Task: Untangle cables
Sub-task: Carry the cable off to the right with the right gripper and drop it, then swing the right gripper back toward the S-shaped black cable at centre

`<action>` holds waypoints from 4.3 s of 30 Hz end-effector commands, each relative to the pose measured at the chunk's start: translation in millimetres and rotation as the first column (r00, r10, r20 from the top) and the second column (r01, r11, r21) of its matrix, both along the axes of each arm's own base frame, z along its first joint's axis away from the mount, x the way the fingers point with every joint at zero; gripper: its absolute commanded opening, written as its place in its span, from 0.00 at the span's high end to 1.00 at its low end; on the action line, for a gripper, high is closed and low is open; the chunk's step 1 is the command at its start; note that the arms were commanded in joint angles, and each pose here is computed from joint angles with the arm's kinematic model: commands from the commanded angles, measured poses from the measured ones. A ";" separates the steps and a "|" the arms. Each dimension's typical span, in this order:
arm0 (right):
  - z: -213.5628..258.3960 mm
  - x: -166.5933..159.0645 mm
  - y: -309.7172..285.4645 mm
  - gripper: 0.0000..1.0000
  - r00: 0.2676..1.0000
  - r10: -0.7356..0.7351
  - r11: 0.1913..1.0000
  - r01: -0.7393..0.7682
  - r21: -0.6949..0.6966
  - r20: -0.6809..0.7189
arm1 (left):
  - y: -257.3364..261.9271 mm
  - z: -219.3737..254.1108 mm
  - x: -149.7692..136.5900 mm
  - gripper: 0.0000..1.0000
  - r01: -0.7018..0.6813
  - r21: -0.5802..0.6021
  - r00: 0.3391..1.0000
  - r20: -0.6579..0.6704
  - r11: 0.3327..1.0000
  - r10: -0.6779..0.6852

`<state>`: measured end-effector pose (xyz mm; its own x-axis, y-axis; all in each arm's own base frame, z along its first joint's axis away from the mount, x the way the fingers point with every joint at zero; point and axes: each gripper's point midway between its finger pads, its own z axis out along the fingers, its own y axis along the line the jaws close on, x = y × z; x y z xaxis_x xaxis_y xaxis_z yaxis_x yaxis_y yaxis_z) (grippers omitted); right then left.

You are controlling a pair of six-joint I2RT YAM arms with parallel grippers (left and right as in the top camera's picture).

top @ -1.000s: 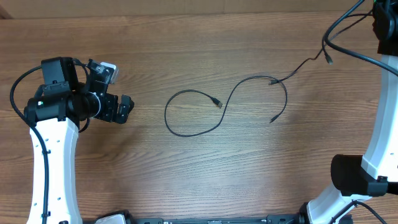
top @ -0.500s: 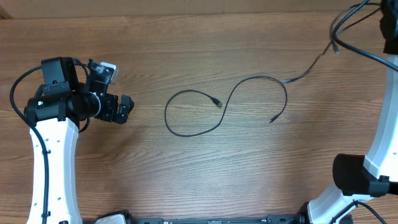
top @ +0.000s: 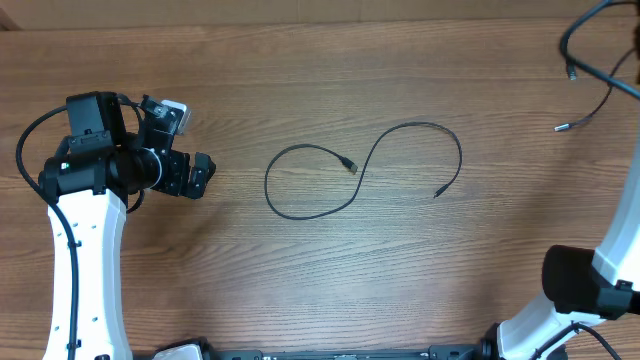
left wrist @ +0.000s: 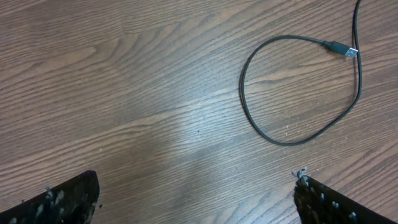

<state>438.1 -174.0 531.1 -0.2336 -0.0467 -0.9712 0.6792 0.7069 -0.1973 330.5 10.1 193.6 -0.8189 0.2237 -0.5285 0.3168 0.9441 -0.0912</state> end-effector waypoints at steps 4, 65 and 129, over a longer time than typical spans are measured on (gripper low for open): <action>-3.9 -24.6 -61.6 0.96 0.995 -0.084 0.993 0.079 0.088 0.057 | -1.4 0.8 1.6 0.00 0.014 -0.009 1.000 0.008 1.000 -0.014; -295.0 13.9 -202.2 0.62 0.955 0.035 0.754 0.168 0.635 -0.294 | -1.3 0.8 1.6 0.00 0.014 -0.009 1.000 0.008 1.000 -0.014; -337.2 46.0 201.8 0.00 0.410 0.855 0.396 -0.121 0.910 -0.317 | -1.2 0.8 1.6 0.00 0.014 -0.009 1.000 0.008 1.000 -0.014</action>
<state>485.5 4.6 194.3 -0.9600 0.1615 -0.2286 0.0672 0.9259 0.3718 330.5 10.1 193.6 -0.8189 0.2237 -0.5285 0.3168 0.9441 -0.0912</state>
